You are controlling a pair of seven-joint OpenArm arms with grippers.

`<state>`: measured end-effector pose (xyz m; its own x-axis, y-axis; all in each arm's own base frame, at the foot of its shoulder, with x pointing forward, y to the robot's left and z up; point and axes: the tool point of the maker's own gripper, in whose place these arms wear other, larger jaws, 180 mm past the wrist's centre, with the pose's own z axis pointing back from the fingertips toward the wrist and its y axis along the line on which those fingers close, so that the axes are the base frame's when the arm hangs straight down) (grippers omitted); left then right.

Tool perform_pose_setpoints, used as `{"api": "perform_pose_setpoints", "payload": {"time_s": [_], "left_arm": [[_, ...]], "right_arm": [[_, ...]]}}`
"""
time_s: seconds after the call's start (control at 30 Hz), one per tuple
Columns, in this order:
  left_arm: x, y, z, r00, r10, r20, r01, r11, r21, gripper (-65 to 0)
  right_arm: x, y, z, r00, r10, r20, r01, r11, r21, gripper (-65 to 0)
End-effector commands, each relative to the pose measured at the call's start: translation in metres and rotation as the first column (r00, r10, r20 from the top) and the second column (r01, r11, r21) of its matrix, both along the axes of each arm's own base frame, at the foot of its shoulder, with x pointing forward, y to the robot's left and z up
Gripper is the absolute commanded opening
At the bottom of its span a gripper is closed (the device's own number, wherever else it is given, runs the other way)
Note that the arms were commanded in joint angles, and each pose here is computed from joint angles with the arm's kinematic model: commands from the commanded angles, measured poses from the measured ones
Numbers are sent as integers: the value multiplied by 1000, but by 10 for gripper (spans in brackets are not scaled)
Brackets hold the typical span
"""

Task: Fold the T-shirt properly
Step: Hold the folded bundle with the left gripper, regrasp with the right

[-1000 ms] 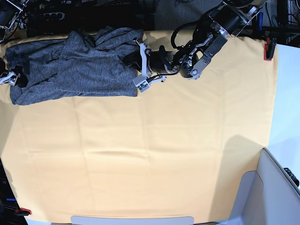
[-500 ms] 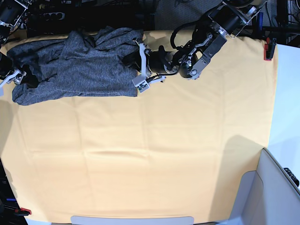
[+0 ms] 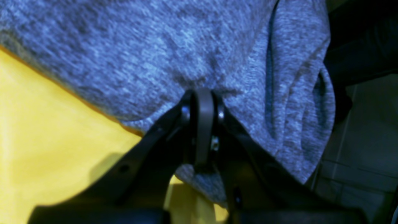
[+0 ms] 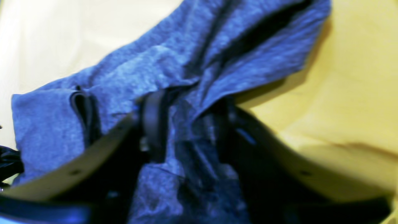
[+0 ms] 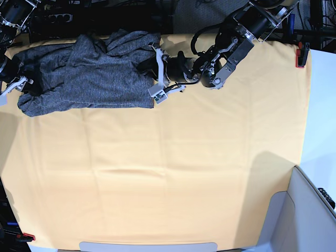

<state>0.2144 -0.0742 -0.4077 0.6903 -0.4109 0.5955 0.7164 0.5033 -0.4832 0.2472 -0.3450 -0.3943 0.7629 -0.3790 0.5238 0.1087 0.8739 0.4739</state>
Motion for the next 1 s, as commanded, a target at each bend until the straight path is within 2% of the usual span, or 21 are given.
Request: {"api": "perform_pose_setpoints", "payload": {"time_s": [0.0,0.1,0.13,0.3,0.53,0.67,0.73,0.9,0.97], "left_arm": [[3,7,-6,1000,3,12,-4,999,54,-645],[3,7,-6,1000,3,12,-4,999,54,-645],[3,7,-6,1000,3,12,-4,999,54,-645],[3,7,-6,1000,3,12,-4,999,54,-646],[3,7,-6,1000,3,12,-4,999,54,-646],[5,7,-6,1000,4,14,-5,999,53,-646],[5,7,-6,1000,4,14,-5,999,53,-646],[5,7,-6,1000,4,14,-5,999,53,-646],[5,7,-5,1000,7,14,-8,999,52,-646]], "right_arm": [[-32,22,-29,982,92,-167,-88,996,33,-541],[-24,21,-18,985,103,-136,-104,995,0,-643],[-20,23,-12,987,114,-115,-117,993,-18,-650],[-4,42,28,982,191,0,-189,972,-142,-650],[1,85,65,955,273,119,-241,943,-231,-650],[6,126,86,908,379,179,-323,905,-278,-650],[7,149,94,890,409,202,-351,896,-271,-650],[8,195,99,883,415,221,-381,907,-181,-650],[7,213,97,869,442,224,-417,896,-153,-650]]}}
